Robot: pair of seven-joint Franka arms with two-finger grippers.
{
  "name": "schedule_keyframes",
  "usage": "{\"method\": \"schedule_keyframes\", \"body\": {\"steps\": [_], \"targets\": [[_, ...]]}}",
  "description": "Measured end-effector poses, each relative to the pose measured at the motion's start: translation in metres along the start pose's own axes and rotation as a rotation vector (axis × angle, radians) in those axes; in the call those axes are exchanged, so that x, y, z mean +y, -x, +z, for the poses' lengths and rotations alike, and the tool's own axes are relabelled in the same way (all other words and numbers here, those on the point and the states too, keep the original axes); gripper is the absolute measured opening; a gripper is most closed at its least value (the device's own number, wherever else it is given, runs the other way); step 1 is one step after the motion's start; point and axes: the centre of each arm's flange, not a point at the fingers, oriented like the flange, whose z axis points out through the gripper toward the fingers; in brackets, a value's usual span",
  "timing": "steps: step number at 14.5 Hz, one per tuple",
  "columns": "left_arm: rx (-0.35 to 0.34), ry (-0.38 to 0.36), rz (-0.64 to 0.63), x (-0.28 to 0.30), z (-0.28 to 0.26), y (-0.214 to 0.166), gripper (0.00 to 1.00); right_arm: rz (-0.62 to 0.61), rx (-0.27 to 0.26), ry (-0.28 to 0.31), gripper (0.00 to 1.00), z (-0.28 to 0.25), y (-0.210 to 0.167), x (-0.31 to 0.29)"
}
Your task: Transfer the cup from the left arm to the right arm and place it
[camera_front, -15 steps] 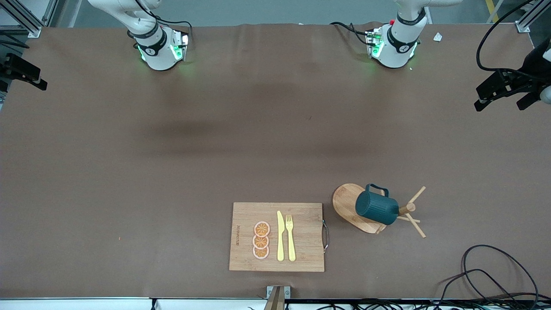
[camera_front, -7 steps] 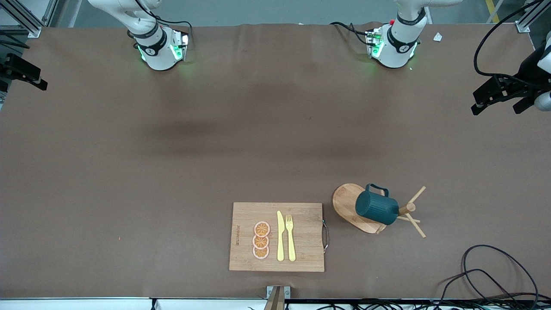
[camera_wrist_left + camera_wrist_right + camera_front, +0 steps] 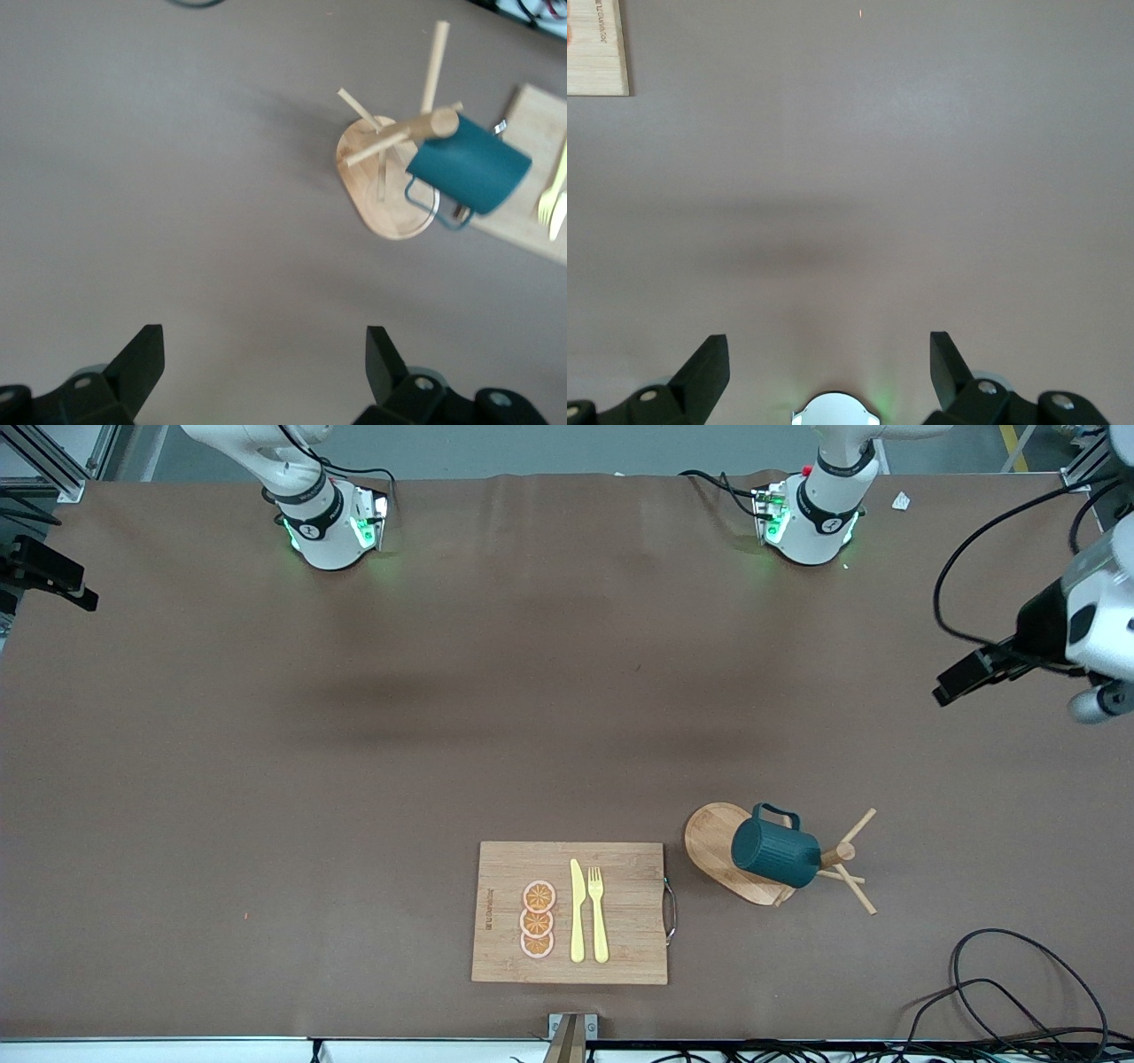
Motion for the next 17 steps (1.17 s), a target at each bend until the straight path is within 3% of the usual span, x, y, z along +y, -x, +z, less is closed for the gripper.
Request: {"method": "schedule_keyframes", "body": {"steps": [5, 10, 17], "targets": [[-0.057, 0.092, -0.353, 0.064, 0.054, -0.019, 1.00, 0.000, -0.001, 0.000, 1.00, 0.000, 0.000, 0.000], [-0.119, 0.190, -0.629, 0.089, 0.115, -0.051, 1.00, -0.001, -0.001, 0.000, 1.00, 0.001, 0.000, 0.000], [-0.172, 0.297, -0.813, 0.125, 0.170, -0.069, 1.00, -0.001, -0.010, -0.002, 1.00, 0.002, 0.001, 0.000]]}}
